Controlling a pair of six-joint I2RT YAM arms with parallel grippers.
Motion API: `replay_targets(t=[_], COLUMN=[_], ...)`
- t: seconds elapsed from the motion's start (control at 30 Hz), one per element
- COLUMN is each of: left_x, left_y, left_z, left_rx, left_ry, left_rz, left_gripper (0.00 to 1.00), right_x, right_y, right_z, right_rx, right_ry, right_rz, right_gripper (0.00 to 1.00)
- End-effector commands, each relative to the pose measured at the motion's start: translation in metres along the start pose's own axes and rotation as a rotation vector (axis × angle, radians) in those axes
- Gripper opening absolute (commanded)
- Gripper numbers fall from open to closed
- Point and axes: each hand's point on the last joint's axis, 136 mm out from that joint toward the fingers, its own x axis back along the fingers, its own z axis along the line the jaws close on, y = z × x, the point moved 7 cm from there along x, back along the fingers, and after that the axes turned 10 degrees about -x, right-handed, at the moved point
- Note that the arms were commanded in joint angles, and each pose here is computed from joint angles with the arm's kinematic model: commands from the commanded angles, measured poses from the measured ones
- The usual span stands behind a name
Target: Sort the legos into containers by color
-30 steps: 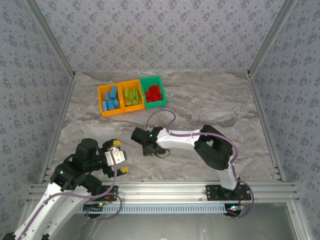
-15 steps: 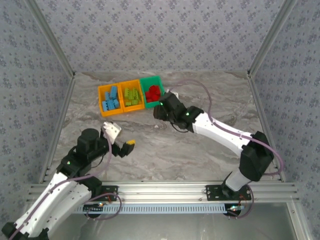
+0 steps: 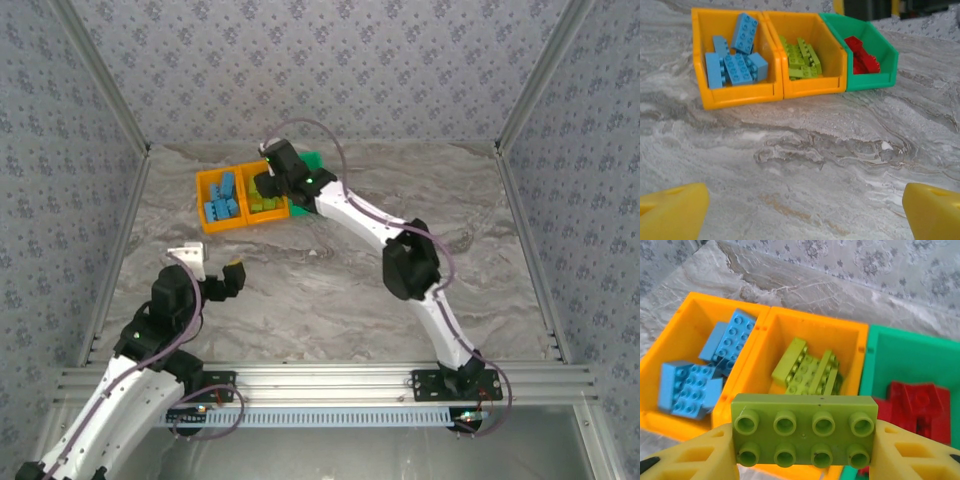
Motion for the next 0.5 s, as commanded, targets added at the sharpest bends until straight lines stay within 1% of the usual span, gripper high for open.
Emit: replay_targets(t=[0.0, 0.1, 0.17, 0.2, 0.23, 0.37, 0.47], left_x=[0.002, 0.0, -0.003, -0.005, -0.007, -0.015, -0.022], left_y=[-0.005, -0.009, -0.01, -0.011, -0.012, -0.01, -0.005], left_z=[0.002, 0.002, 0.002, 0.003, 0.003, 0.009, 0.015], left_rx=[0.043, 0.029, 0.024, 0.02, 0.016, 0.03, 0.021], left_ry=[0.011, 0.016, 0.019, 0.029, 0.036, 0.111, 0.188], left_rz=[0.042, 0.081, 0.091, 0.097, 0.104, 0.109, 0.072], left_gripper=[0.99, 0.99, 0.99, 0.99, 0.99, 0.99, 0.99], right_x=[-0.027, -0.044, -0.048, -0.044, -0.043, -0.015, 0.02], right_y=[-0.005, 0.0, 0.001, 0.004, 0.006, 0.016, 0.02], right_z=[-0.013, -0.009, -0.007, -0.009, -0.009, -0.014, -0.018], right_rx=[0.148, 0.183, 0.198, 0.195, 0.192, 0.209, 0.276], right_ry=[-0.038, 0.006, 0.023, 0.026, 0.022, 0.006, 0.006], right_rz=[0.075, 0.062, 0.036, 0.013, 0.009, 0.053, 0.135], right_gripper=[0.59, 0.65, 0.74, 0.78, 0.79, 0.84, 0.87])
